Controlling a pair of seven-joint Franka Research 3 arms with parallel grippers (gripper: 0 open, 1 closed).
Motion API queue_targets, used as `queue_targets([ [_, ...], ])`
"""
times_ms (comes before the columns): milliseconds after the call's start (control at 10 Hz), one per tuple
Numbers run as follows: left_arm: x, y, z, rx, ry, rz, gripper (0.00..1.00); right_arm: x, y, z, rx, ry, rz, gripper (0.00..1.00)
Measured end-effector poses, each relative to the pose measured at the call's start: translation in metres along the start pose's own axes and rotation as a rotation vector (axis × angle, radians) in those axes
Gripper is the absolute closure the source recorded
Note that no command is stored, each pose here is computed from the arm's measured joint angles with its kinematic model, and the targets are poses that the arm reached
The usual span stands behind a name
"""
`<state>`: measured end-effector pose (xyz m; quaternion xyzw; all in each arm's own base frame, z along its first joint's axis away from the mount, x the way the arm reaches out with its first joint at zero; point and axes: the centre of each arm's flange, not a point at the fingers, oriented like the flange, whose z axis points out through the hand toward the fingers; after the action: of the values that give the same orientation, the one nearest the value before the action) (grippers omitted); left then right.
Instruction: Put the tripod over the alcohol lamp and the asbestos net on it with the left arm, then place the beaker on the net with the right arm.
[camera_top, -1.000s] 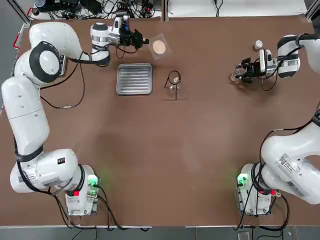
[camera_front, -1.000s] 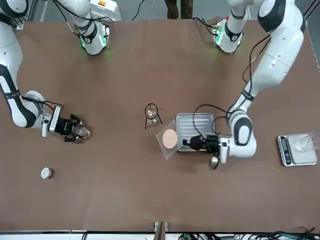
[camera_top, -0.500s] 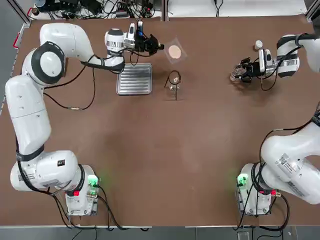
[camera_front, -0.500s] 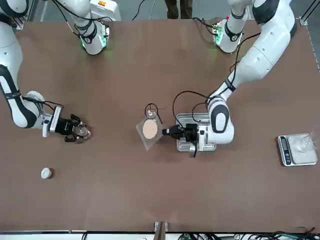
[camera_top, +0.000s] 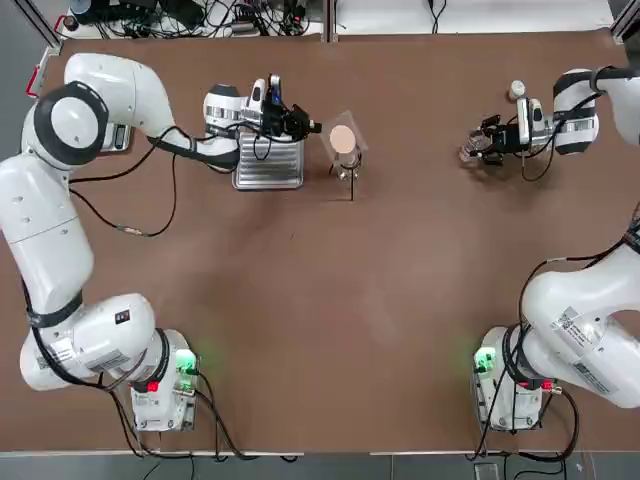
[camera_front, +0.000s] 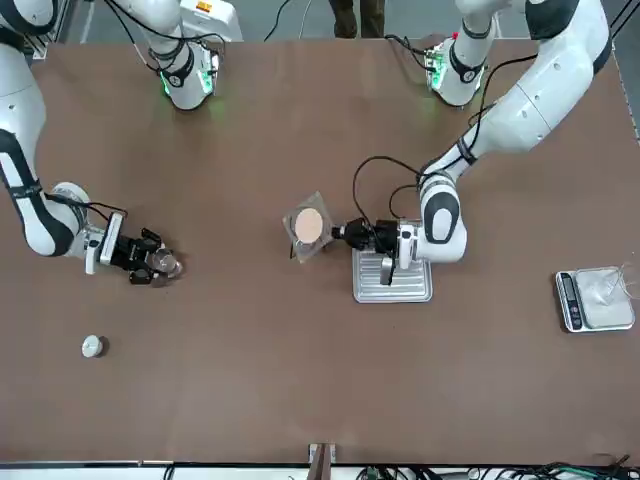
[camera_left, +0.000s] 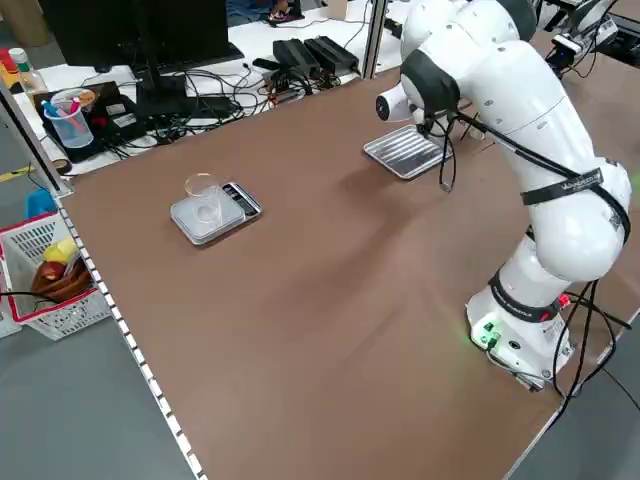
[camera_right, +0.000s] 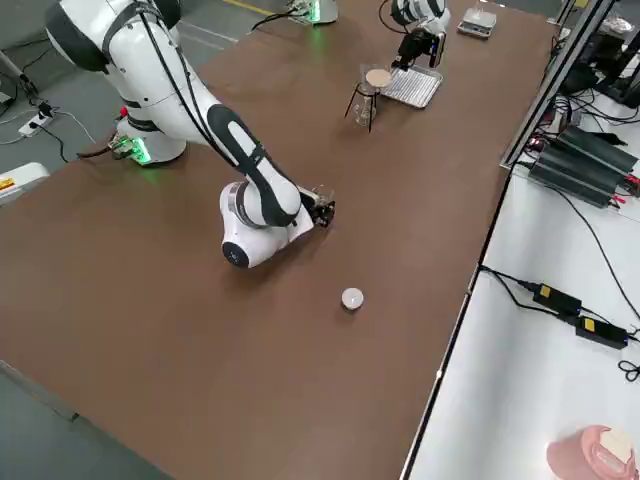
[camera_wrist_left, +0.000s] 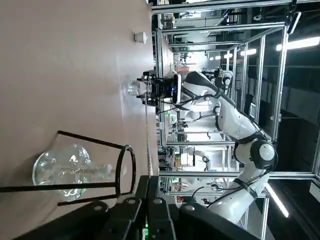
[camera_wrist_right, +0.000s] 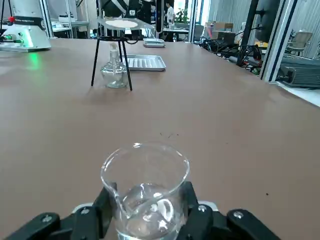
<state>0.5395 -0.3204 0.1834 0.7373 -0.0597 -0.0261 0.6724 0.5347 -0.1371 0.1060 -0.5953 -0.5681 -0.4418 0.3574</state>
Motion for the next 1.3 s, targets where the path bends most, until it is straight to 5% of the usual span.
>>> queue_targets([
  [1300,-0.016,-0.004,0.023,0.017,0.028,0.021,0.98,0.002,0.002,0.003,0.005,0.002,0.046,0.41],
])
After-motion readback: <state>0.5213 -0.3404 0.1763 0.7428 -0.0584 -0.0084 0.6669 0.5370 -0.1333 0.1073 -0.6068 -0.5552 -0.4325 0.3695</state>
